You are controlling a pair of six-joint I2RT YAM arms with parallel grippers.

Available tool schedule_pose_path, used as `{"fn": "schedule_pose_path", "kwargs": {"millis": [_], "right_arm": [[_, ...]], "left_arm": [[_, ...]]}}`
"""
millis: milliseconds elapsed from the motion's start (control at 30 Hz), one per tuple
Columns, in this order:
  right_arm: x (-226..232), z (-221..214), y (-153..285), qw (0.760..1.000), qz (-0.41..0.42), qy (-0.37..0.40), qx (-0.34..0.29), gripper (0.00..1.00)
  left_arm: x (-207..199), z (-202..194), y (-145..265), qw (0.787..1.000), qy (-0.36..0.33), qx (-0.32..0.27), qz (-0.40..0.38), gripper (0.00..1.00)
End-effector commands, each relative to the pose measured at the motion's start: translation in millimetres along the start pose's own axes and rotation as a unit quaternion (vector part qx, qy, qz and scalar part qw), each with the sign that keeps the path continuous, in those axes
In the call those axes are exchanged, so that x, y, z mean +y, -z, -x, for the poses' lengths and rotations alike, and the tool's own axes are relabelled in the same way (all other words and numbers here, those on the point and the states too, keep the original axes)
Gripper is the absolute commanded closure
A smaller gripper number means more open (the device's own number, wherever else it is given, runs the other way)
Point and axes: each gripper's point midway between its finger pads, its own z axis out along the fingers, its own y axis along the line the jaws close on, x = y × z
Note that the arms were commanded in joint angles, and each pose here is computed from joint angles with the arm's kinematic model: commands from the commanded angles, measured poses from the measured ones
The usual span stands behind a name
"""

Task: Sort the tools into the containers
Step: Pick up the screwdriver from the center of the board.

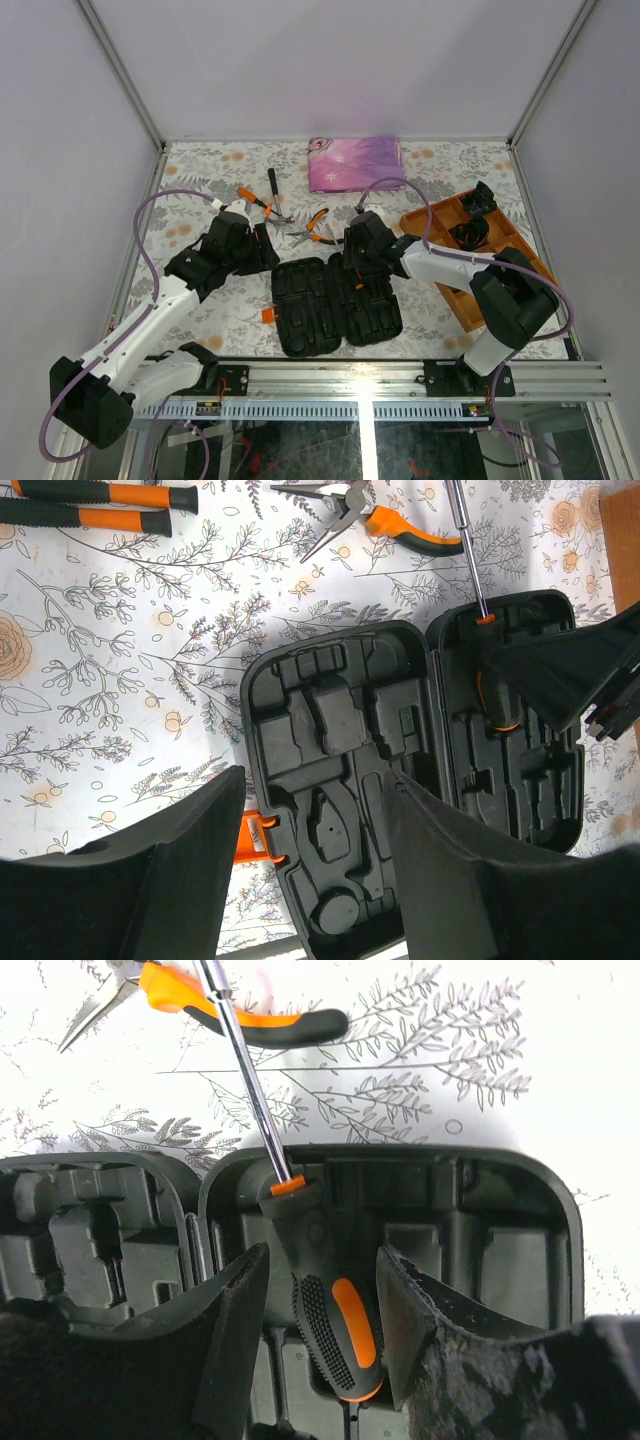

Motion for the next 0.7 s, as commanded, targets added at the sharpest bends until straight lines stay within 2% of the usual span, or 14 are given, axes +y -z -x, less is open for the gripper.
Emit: {"fn": "schedule_pose_path", "kwargs": {"millis": [0, 167, 433, 667], "right_arm": [[20, 25, 0, 0.996, 0.028, 0.080, -0.028, 0.47], [22, 21, -12, 0.993, 0.030, 0.111, -0.010, 0.52], [18, 14, -20, 0.993, 0.019, 0.116, 0.014, 0.59], [13, 21, -14, 0.993, 0.000, 0.120, 0.006, 0.82]], "left_arm": [[-2, 3, -2, 1.000, -0.008, -0.005, -0.008, 0.43], [-1, 3, -2, 1.000, -0.007, -0.005, -0.005, 0.44], [-1, 3, -2, 1.000, -0.007, -0.005, -0.005, 0.44], [-3, 3, -2, 1.000, -0.009, -0.004, -0.009, 0.43]]}}
